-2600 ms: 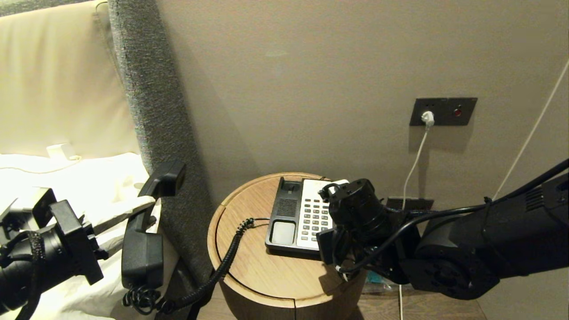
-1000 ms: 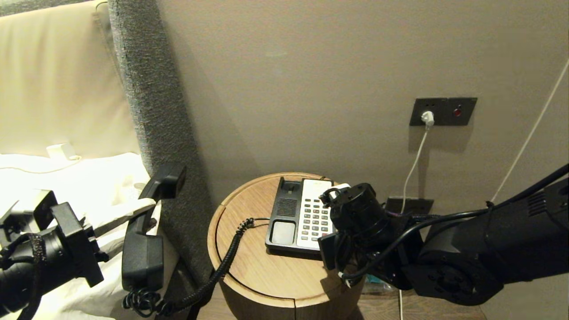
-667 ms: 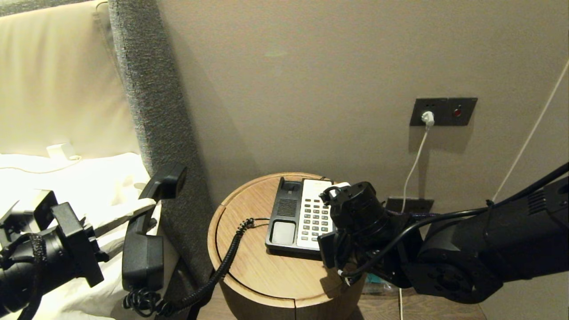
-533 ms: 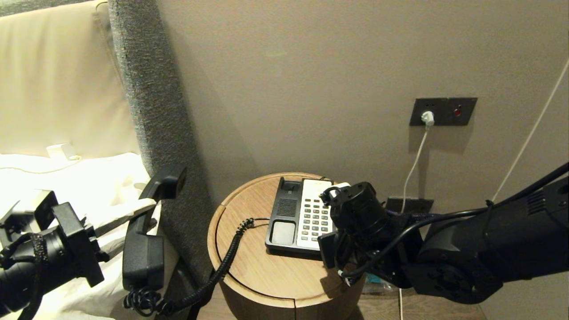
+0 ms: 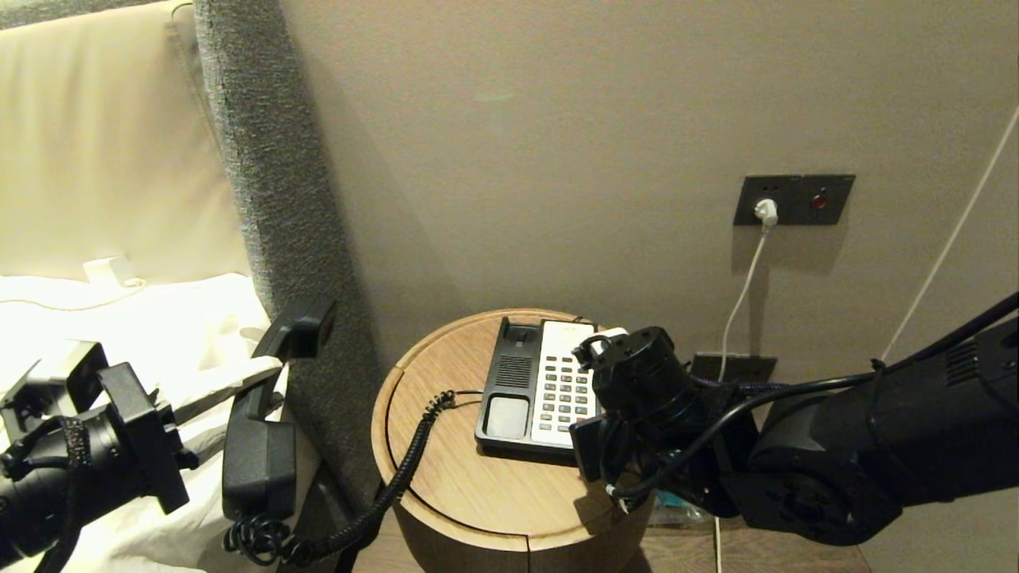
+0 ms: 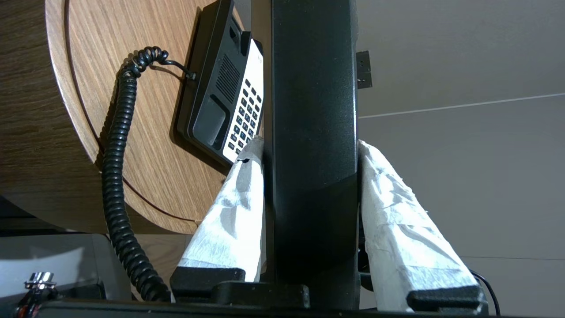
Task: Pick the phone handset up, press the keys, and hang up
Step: Dial the number
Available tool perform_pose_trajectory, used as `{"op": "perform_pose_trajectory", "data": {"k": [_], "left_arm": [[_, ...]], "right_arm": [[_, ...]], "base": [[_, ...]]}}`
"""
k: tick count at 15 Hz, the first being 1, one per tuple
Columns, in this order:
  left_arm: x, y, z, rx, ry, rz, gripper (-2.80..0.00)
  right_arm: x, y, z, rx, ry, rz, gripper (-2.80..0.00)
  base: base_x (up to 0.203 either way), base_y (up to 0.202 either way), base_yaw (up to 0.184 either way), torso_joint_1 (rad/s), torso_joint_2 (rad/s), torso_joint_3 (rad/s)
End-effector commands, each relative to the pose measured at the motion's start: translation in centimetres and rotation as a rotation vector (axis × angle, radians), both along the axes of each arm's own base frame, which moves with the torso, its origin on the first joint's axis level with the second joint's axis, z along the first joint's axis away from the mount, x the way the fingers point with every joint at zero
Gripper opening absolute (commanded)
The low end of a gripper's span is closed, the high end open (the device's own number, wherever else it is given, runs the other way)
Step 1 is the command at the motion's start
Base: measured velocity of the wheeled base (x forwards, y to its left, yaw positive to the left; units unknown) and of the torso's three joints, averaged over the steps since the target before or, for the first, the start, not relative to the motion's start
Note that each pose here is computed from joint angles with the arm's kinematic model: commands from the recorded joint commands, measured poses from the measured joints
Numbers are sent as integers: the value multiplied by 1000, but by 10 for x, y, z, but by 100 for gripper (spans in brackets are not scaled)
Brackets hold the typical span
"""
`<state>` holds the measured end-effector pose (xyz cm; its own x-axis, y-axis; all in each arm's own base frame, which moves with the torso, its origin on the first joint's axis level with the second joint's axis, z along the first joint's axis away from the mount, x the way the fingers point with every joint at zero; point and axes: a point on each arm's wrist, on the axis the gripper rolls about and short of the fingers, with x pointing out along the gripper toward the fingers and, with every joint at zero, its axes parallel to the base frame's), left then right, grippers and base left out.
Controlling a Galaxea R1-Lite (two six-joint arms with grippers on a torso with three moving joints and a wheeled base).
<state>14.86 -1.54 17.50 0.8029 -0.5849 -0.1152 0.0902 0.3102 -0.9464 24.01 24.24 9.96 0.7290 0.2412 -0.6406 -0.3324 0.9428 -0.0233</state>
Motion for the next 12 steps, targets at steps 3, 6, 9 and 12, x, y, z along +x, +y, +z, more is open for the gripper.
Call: {"op": "perform_pose_trajectory", "data": {"k": [3,6,9,12], "left_arm": [[0,0,1,-7,0,-4,-280],[1,0,0,-5,2,-3,-280],[0,0,0,-6,1,-5,-280],[0,0,0,-5,3,-3,-280]], "right_arm": [[-2,2,4,14,-9,5,-280],[-1,2,2,9,-4,6,-280],[-1,2,-1,0,2,6,-280],[-1,3,-4,-4,4,5,-280]], "base": [[0,0,0,0,0,0],[0,0,0,0,0,0],[0,0,0,0,0,0],[0,0,0,0,0,0]]}}
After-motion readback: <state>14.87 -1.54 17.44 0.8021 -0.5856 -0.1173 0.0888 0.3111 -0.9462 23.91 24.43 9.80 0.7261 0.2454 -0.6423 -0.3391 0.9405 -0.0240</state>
